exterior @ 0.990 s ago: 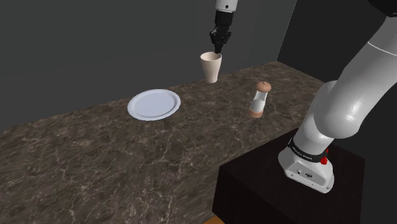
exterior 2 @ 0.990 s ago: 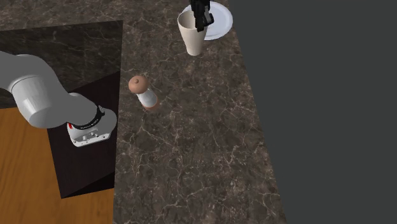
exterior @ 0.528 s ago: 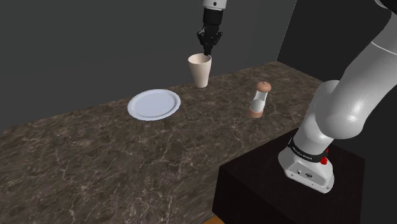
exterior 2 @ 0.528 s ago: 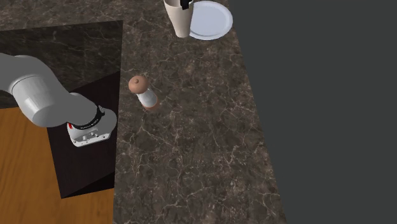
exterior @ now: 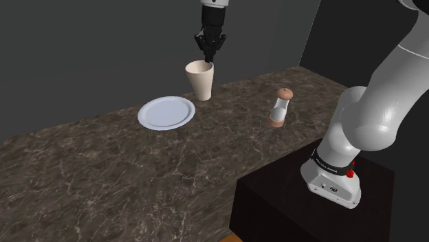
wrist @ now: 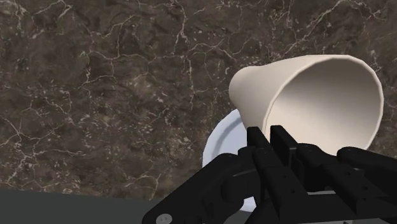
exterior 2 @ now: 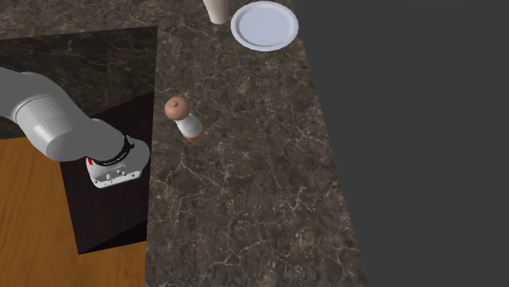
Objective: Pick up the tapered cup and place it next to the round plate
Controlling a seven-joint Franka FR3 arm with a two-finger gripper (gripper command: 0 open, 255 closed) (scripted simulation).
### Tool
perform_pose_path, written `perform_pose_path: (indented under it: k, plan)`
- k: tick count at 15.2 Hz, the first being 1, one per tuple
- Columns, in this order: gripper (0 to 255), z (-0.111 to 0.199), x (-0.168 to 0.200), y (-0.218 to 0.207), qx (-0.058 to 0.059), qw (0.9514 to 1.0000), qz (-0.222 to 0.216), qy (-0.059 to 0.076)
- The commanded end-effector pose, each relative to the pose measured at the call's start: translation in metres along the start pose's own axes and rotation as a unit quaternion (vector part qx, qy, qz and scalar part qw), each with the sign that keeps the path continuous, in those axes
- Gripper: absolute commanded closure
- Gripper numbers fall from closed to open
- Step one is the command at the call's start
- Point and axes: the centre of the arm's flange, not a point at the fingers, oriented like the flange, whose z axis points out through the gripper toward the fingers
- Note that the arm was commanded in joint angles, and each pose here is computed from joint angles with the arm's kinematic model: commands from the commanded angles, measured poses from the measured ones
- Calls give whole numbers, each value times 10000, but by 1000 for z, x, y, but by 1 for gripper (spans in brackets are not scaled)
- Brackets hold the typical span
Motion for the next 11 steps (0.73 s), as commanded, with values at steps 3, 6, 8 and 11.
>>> perform_pose_path:
  k: [3, 6, 8, 11]
  plan:
    - [255, 14, -2, -11, 2, 10000, 6, 3]
    - [255, 30, -2, -9, 2, 10000, 6, 3]
    - [255, 40, -2, -8, 2, 10000, 6, 3]
    - [255, 56, -3, -6, 2, 10000, 6, 3]
